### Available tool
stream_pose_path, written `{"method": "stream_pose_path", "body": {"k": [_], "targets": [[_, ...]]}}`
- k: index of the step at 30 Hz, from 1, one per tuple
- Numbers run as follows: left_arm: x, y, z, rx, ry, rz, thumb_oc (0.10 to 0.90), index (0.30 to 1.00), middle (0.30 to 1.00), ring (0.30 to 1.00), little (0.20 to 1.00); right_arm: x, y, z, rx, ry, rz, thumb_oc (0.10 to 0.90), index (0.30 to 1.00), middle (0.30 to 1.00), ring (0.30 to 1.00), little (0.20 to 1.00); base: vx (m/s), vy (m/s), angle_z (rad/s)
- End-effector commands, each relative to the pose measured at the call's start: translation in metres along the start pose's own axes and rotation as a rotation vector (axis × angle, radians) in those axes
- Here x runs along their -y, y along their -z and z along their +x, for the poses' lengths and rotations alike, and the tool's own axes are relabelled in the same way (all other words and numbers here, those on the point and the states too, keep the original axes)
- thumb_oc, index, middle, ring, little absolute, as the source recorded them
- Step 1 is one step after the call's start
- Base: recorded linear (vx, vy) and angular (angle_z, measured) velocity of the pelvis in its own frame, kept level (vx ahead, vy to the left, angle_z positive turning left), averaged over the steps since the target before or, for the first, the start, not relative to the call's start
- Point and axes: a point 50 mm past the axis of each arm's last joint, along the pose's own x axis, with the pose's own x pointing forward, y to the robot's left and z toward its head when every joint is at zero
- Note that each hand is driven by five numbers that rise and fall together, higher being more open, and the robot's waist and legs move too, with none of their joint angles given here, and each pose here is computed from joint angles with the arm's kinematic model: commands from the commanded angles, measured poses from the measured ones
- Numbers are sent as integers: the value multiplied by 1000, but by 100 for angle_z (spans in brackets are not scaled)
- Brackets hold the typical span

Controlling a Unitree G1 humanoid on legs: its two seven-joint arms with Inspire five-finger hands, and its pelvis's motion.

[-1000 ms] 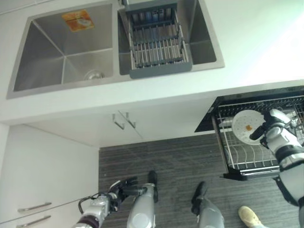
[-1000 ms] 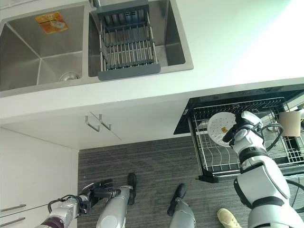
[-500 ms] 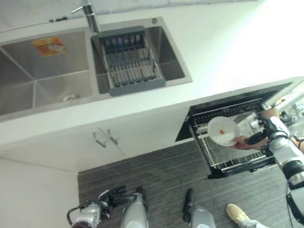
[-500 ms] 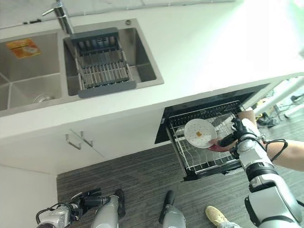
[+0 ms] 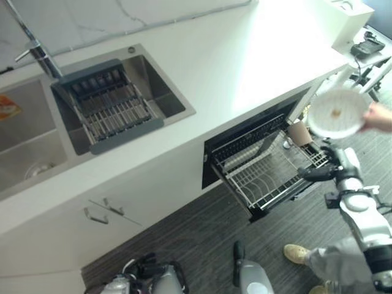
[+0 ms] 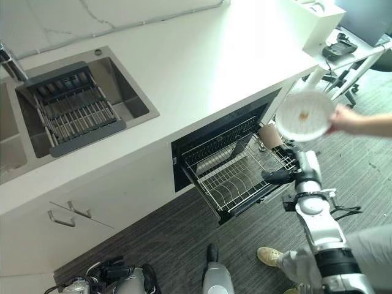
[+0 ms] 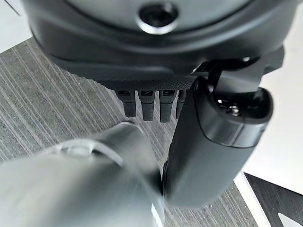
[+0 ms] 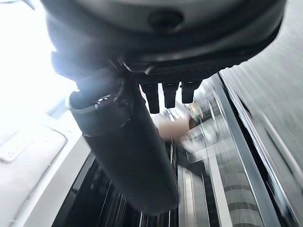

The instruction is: Place the dishes in the dishwasher.

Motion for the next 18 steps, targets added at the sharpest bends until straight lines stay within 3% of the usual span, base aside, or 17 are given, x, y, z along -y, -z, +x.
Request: {"method": "stream_pose_path", "body": {"k": [1,8,18], "targets": [[15,61,-9,-176,31,65,800,900,900,900,900,23,-75,-1,351,20,124,800,900,900,900,900,21,-8,-9],[28,78,-12,-191,43,48,800,900,900,900,900,6,-126,-42,738,-74,278,800,900,900,900,900,41,16,-1],[22,84,-15,-214,48,70,800,900,900,900,900,-8,-163,-69,1042,-242,330,800,900,900,900,900,5,-2,9]]}}
